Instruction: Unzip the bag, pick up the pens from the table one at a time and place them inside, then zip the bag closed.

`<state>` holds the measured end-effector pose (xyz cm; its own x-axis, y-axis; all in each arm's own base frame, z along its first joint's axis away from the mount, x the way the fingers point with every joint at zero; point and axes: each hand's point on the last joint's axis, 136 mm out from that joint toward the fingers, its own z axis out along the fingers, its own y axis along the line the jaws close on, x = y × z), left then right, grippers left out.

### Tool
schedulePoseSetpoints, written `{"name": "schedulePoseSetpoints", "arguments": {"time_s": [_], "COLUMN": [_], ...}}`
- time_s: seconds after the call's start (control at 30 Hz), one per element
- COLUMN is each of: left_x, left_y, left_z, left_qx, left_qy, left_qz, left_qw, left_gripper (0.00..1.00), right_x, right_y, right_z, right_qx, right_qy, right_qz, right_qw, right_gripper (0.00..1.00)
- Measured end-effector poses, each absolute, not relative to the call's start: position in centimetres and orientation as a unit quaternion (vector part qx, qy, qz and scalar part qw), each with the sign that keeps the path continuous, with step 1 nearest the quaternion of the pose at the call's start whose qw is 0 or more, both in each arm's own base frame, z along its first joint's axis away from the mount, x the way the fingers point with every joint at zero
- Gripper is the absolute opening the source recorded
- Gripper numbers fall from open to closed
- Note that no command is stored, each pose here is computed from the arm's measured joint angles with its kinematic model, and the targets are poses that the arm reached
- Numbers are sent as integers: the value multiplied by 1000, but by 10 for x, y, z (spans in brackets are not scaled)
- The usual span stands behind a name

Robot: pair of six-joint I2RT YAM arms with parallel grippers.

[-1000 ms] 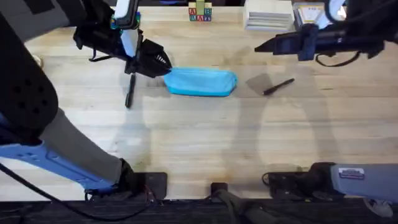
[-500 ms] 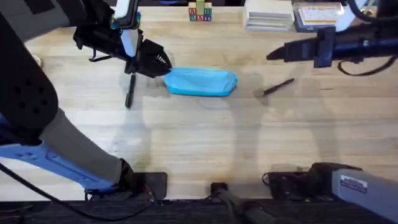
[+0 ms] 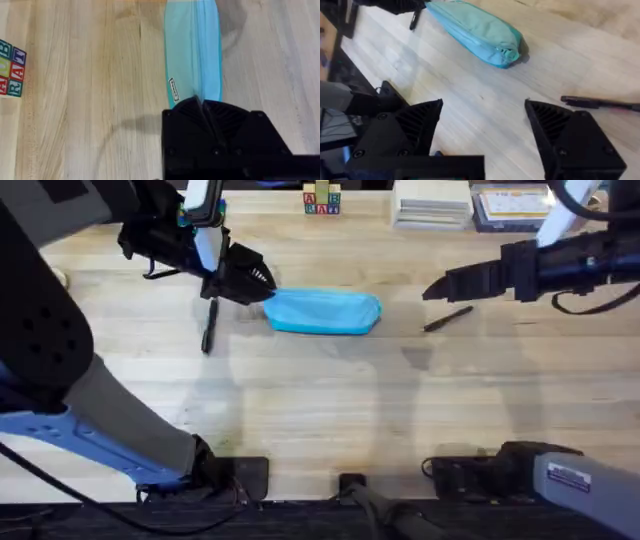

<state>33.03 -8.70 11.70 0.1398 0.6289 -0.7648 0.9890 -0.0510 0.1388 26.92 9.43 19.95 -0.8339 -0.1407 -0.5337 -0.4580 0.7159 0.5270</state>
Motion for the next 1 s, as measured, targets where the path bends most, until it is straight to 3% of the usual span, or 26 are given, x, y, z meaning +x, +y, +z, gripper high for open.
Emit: {"name": "schedulePoseSetpoints", "arguments": {"time_s": [0.23, 0.53, 1.0], "left_x": [330, 330, 330], "left_y": [-87, -87, -87], "left_z": [117, 117, 117], "left_qx": [675, 675, 675], "left_qy": [600, 600, 600], "left_qz": [-266, -266, -266], "left_qw": [339, 339, 339], "left_gripper": [42, 41, 42], "right_x": [280, 287, 304], "right_y": [93, 98, 132], "right_z": [170, 118, 88], "right_qx": [-98, -46, -54], "right_qy": [912, 903, 897], "right_qz": [358, 392, 412], "right_qw": [173, 169, 150], "right_gripper": [997, 996, 996]}}
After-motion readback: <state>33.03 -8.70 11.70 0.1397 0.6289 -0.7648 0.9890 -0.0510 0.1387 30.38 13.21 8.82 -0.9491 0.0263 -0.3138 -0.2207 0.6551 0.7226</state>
